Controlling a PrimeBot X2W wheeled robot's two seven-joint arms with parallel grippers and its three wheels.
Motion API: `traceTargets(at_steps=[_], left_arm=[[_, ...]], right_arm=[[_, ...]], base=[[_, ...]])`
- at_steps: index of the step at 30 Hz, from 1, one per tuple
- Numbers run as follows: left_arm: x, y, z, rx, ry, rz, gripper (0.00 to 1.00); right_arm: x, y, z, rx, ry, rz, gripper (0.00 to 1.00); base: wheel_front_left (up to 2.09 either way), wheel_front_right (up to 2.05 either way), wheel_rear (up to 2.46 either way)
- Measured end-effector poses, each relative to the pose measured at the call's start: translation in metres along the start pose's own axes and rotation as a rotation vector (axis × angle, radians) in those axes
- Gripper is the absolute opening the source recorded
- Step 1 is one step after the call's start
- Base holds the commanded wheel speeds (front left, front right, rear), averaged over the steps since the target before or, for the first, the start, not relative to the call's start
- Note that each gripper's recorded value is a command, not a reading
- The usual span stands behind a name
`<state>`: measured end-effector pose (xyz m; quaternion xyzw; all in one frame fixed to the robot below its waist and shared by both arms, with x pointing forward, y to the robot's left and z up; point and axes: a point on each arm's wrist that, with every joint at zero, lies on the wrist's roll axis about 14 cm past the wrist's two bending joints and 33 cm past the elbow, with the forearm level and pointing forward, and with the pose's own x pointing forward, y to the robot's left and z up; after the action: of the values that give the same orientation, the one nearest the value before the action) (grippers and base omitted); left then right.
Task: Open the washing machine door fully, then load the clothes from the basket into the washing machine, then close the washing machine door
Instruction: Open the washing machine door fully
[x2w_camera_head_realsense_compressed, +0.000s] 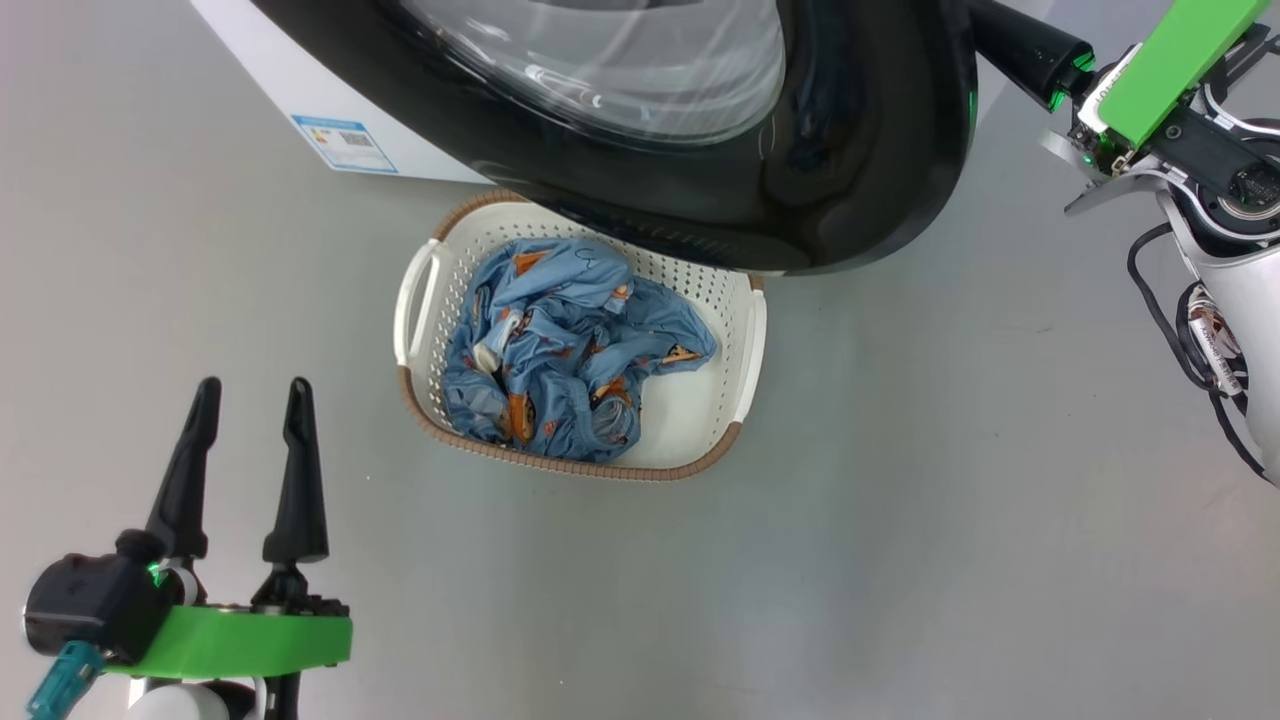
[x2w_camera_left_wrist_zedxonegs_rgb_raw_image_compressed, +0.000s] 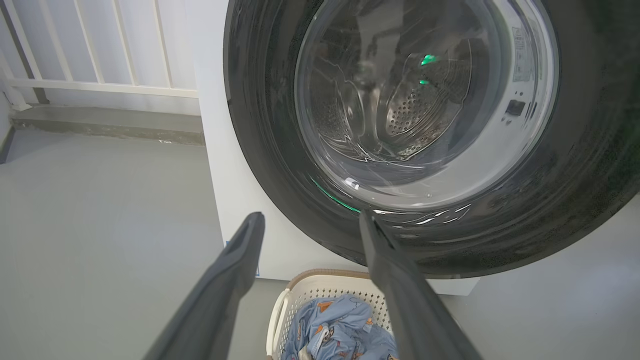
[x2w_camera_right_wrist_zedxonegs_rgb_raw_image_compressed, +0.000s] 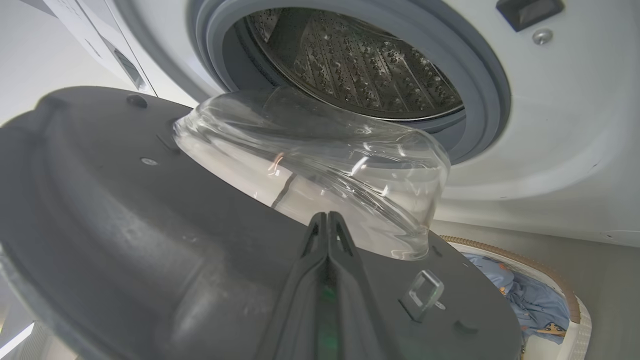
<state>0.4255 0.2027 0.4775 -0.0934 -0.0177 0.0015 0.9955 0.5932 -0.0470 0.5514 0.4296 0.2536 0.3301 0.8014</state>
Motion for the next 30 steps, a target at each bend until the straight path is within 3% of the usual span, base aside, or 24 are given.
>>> traceTargets(at_steps=[7, 30], left_arm=[[-0.005, 0.0, 0.01, -0.003, -0.024, 0.006, 1.0], [-0.049, 0.01, 0.039, -0.001, -0.08, 0.049, 1.0]], right_arm=[[-0.004, 0.016, -0.007, -0.006, 0.049, 0.021, 0.0], [-0.026, 0.052, -0.08, 0.044, 0.23, 0.07, 0.0]], base=[[0.0, 0.0, 0.0], [0.0, 0.0, 0.0]])
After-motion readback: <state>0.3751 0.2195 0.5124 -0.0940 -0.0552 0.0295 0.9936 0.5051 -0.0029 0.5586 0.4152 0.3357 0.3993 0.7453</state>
